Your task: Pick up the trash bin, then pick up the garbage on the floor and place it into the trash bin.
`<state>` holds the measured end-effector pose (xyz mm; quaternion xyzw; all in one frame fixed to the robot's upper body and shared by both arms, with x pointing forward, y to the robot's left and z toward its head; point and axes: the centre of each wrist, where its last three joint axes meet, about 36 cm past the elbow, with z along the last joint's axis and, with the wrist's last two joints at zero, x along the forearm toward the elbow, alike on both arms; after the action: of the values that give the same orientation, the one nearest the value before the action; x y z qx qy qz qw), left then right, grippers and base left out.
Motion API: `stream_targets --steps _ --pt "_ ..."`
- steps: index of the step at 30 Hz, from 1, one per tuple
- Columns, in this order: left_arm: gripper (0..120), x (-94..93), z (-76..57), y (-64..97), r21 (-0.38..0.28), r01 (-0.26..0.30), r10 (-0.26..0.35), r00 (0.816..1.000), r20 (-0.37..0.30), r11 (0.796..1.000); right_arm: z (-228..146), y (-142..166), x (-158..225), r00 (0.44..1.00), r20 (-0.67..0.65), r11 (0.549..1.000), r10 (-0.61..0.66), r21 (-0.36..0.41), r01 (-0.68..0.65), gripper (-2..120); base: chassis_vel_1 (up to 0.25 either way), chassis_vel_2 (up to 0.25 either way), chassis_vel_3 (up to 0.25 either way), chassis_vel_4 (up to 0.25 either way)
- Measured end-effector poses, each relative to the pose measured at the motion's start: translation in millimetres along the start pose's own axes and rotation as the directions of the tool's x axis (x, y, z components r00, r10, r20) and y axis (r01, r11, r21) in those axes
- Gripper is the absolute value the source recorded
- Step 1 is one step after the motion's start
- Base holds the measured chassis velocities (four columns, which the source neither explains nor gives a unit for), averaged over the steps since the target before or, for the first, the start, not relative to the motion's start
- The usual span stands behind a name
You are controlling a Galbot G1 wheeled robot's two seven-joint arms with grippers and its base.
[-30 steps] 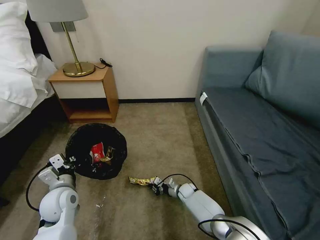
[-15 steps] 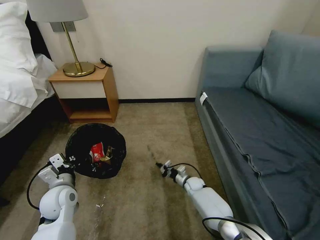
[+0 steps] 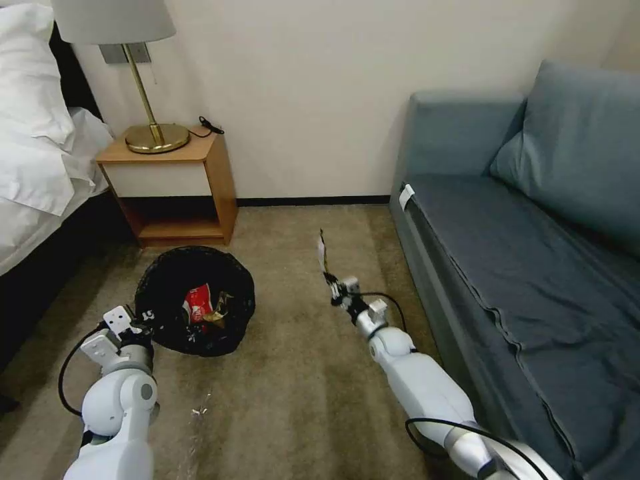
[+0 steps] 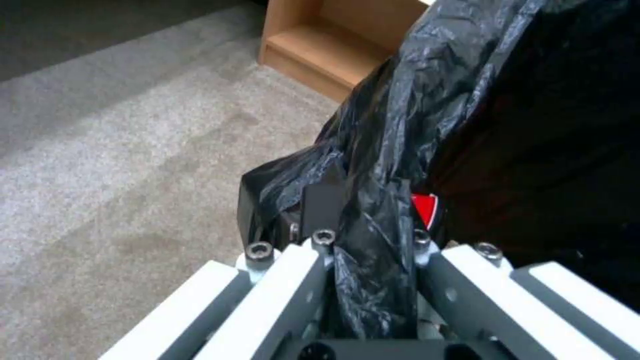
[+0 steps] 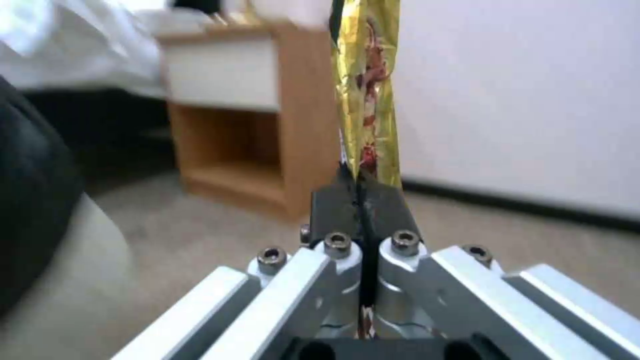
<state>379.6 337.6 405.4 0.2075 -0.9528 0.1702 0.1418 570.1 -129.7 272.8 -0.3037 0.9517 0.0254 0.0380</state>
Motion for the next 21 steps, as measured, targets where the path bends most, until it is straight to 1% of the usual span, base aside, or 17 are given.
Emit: stream_targets --steps 2,3,5,6,7,8,10,11,12,13,14,17,18,20,21 --pt "1 -1.5 2.0 -1.2 0.003 0.0 0.0 1.0 -0.004 1.0 -37.4 30.4 -26.9 0.996 0.069 0.998 -0.059 0.01 0.059 0 0.0 0.0 0.0 0.0" --pt "1 -1.5 2.0 -1.2 0.003 0.0 0.0 1.0 -0.004 1.0 -37.4 30.4 -26.9 0.996 0.069 0.998 -0.059 0.01 0.059 0 0.0 0.0 0.0 0.0" --pt "1 -2.4 3.7 -2.2 0.005 0.0 0.0 1.0 -0.007 1.0 -64.2 56.2 -42.3 0.988 0.111 0.994 -0.106 0.014 0.105 0 0.0 0.0 0.0 0.0" --pt "1 -2.4 3.7 -2.2 0.005 0.0 0.0 1.0 -0.007 1.0 -64.2 56.2 -42.3 0.988 0.111 0.994 -0.106 0.014 0.105 0 0.0 0.0 0.0 0.0" --pt "1 -3.0 5.0 -2.8 0.005 0.0 0.0 1.0 -0.009 1.0 -91.2 82.8 -54.3 0.977 0.151 0.989 -0.149 0.019 0.148 0 0.0 0.0 0.0 0.0" --pt "1 -3.0 5.0 -2.8 0.005 0.0 0.0 1.0 -0.009 1.0 -91.2 82.8 -54.3 0.977 0.151 0.989 -0.149 0.019 0.148 0 0.0 0.0 0.0 0.0" --pt "1 -4.8 5.7 -3.2 0.006 0.003 -0.003 1.0 -0.008 1.0 -120.7 118.6 -62.5 0.96 0.182 0.976 -0.215 0.013 0.216 0 0.0 0.0 0.0 0.0" --pt "1 -5.8 5.8 -3.5 0.007 0.004 -0.003 1.0 -0.008 1.0 -128.8 128.0 -65.1 0.954 0.189 0.972 -0.234 0.011 0.236 0 0.0 0.0 0.0 0.0" --pt "1 -5.8 5.8 -3.5 0.007 0.004 -0.003 1.0 -0.008 1.0 -128.8 128.0 -65.1 0.954 0.189 0.972 -0.234 0.011 0.236 0 0.0 0.0 0.0 0.0" --pt "1 -6.9 6.1 -4.0 0.008 0.005 -0.004 1.0 -0.008 1.0 -141.9 145.2 -69.4 0.944 0.199 0.964 -0.263 0.01 0.267 0 0.0 0.0 0.0 0.0" --pt "1 -6.9 6.1 -4.0 0.008 0.005 -0.004 1.0 -0.008 1.0 -141.9 145.2 -69.4 0.944 0.199 0.964 -0.263 0.01 0.267 0 0.0 0.0 0.0 0.0" --pt "1 -7.6 9.0 -5.8 0.01 0.006 -0.006 1.0 -0.013 1.0 -159.9 175.7 -75.3 0.92 0.204 0.941 -0.335 0.025 0.337 0 0.0 0.0 0.0 0.0" --pt "1 -7.6 9.0 -5.8 0.01 0.006 -0.006 1.0 -0.013 1.0 -159.9 175.7 -75.3 0.92 0.204 0.941 -0.335 0.025 0.337 0 0.0 0.0 0.0 0.0" --pt "1 -8.0 11.5 -8.0 0.009 0.005 -0.005 1.0 -0.017 1.0 -163.2 190.9 -77.3 0.904 0.191 0.923 -0.383 0.038 0.383 0 0.0 0.0 0.0 0.0" --pt "1 -8.0 11.5 -8.0 0.009 0.005 -0.005 1.0 -0.017 1.0 -163.2 190.9 -77.3 0.904 0.191 0.923 -0.383 0.038 0.383 0 0.0 0.0 0.0 0.0"
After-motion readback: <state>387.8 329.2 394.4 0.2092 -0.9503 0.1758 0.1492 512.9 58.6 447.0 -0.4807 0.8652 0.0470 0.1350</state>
